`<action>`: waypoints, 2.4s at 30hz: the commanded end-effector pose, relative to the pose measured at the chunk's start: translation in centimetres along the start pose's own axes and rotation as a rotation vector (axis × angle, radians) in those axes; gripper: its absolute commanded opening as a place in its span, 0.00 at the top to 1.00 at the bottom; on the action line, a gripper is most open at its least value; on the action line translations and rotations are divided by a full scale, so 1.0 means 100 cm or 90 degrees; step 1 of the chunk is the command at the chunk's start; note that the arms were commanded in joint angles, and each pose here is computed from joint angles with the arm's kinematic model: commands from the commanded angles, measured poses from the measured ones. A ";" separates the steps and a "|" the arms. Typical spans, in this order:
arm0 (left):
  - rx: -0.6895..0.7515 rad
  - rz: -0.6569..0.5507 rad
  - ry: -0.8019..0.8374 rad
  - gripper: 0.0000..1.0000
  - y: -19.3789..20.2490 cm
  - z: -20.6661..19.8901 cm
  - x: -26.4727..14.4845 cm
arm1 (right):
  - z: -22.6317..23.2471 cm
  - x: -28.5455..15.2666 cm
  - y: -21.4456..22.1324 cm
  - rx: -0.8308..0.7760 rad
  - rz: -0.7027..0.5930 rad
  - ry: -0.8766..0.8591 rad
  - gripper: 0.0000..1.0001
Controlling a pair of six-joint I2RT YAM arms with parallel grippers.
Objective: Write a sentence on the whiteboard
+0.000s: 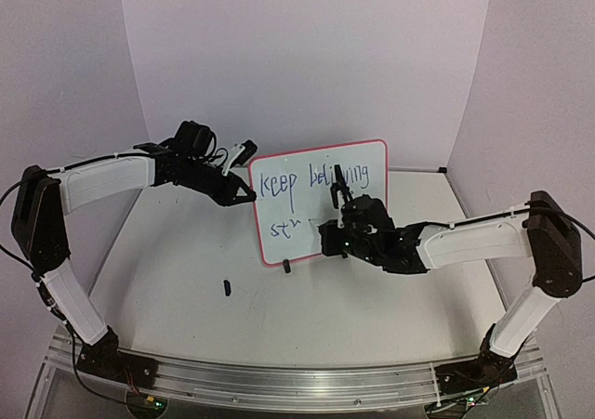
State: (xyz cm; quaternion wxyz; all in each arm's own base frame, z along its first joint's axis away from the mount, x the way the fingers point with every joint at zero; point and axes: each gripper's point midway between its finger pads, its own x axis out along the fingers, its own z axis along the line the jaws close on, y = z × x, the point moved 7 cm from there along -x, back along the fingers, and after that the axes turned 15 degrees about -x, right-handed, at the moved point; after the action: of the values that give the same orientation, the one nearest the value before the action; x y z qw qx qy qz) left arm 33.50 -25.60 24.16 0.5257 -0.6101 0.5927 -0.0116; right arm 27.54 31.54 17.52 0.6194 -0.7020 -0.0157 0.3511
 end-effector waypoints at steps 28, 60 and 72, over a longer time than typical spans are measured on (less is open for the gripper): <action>-0.027 0.127 -0.051 1.00 0.042 0.015 0.021 | 0.000 0.012 0.008 0.009 0.026 -0.004 1.00; -0.028 0.127 -0.049 1.00 0.042 0.015 0.021 | -0.005 0.001 -0.026 -0.014 -0.018 0.034 1.00; -0.027 0.128 -0.050 1.00 0.042 0.015 0.021 | -0.005 -0.007 -0.032 -0.012 -0.034 0.022 1.00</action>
State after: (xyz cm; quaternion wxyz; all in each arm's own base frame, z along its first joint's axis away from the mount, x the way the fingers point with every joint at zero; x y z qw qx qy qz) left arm 33.62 -25.67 24.11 0.5251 -0.6103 0.5930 -0.0106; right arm 28.00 31.73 17.13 0.5922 -0.7199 0.0009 0.3620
